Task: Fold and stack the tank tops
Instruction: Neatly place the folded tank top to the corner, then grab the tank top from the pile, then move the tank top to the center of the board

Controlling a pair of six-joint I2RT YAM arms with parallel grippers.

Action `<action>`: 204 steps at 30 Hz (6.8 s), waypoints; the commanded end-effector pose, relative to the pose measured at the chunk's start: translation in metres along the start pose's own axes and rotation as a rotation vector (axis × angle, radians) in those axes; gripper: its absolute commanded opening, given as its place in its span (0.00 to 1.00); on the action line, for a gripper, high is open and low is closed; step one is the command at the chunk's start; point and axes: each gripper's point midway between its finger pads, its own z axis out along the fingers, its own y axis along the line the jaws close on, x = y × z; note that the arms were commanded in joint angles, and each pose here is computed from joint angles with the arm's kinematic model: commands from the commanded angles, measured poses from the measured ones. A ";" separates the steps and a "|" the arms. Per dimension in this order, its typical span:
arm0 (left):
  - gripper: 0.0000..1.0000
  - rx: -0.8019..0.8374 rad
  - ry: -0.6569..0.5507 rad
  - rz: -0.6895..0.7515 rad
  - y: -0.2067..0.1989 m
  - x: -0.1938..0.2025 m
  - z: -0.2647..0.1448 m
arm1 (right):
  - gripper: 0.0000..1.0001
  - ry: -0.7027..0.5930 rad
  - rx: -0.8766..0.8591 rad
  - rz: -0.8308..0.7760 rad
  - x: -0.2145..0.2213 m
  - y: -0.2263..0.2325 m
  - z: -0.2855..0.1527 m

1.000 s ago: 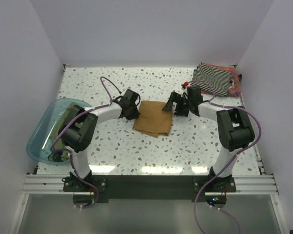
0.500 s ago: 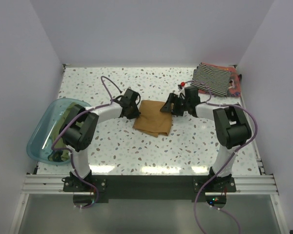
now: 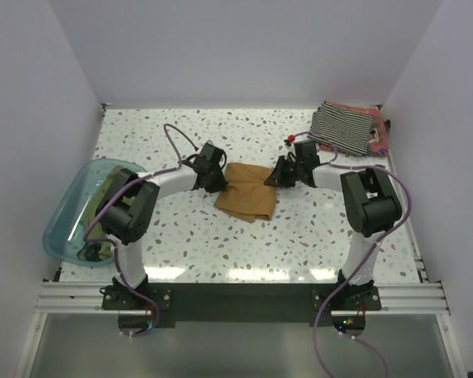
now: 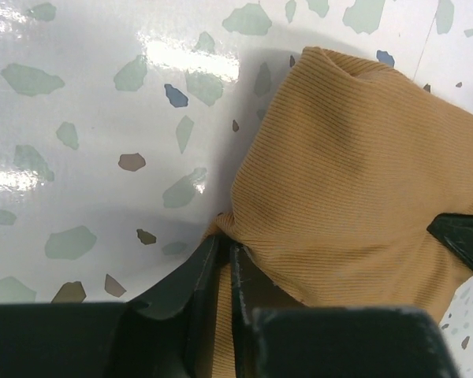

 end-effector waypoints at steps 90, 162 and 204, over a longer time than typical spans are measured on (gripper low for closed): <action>0.31 0.245 -0.012 0.168 -0.037 -0.032 -0.078 | 0.00 -0.432 1.031 -0.281 -0.310 -0.216 -0.187; 0.26 -0.856 -0.244 -0.674 0.357 -0.068 -0.143 | 0.78 -0.089 0.104 -0.275 0.059 0.086 -0.077; 0.58 0.195 -0.404 0.104 -0.004 -0.115 -0.194 | 0.89 -0.382 0.302 -0.217 -0.020 0.086 -0.172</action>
